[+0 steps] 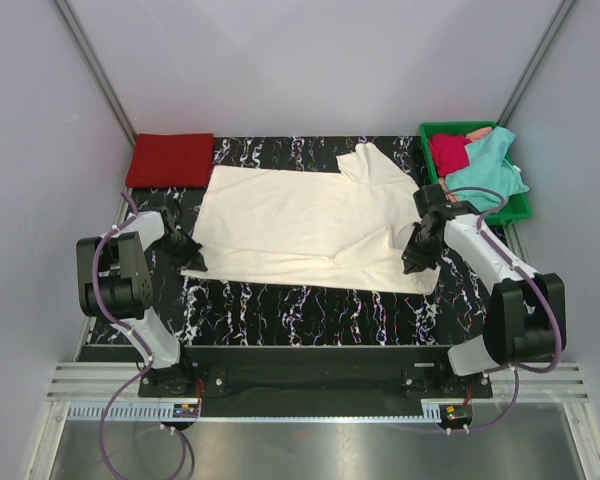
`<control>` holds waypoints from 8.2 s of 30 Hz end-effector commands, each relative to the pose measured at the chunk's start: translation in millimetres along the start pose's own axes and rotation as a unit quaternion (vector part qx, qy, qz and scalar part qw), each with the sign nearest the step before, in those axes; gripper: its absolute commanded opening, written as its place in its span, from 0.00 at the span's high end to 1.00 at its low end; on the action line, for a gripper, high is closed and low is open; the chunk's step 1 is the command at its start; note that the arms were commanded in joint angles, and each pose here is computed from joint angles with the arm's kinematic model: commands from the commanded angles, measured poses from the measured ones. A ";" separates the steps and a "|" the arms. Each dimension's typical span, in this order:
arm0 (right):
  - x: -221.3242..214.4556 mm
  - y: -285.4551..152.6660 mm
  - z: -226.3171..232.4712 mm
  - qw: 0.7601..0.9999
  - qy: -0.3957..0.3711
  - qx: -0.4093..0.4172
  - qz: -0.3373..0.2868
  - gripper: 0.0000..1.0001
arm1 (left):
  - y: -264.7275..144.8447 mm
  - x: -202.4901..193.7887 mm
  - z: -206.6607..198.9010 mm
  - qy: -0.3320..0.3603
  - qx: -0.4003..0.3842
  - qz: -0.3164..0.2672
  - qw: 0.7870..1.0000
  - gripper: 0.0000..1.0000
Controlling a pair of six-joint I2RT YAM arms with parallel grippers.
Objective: Fold and stack the t-shirts
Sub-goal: Fold the tshirt
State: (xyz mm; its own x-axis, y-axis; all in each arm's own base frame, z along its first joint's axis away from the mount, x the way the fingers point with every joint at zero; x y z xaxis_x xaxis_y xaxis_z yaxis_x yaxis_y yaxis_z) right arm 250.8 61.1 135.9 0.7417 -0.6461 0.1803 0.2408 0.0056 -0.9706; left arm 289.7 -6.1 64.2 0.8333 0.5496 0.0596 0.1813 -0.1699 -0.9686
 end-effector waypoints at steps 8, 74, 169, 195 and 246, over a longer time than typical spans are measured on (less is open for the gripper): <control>-5.2 59.8 -2.7 0.995 0.074 -0.066 -0.016 1.00 | 7.4 9.7 3.1 0.003 0.001 -0.022 1.000 1.00; 25.9 33.5 -65.2 0.952 0.303 0.019 0.023 0.46 | 6.6 10.8 6.1 0.006 0.013 -0.022 1.000 1.00; -53.4 24.8 5.9 0.955 -0.005 0.188 0.227 0.98 | 5.0 -6.4 11.6 0.025 -0.004 -0.020 0.999 1.00; -12.0 16.2 21.5 0.974 -0.047 0.152 0.162 0.50 | -49.6 -19.9 -9.9 0.091 -0.058 -0.127 0.986 0.48; -83.7 37.0 -47.3 0.977 0.094 0.073 0.176 0.56 | 21.3 -223.6 -352.8 0.675 -0.299 -0.117 0.664 0.44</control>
State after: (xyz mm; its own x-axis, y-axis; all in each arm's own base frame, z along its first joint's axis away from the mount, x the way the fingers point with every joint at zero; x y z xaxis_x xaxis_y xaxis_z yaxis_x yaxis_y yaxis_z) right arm 165.6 80.5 84.0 0.6781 -0.7006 -0.2223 0.0832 0.3736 -0.9238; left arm 281.3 -413.9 98.9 0.4301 -0.5684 0.7013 0.1825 -0.7061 -0.6842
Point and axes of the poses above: each gripper's point midway between its finger pads, its own y axis out along the fingers, its own z axis along the line the jaws close on, x = y × z, the point moved 5 cm from there along -y, back along the fingers, and after that the axes turned 12 degrees about y, right-handed, at the moved point
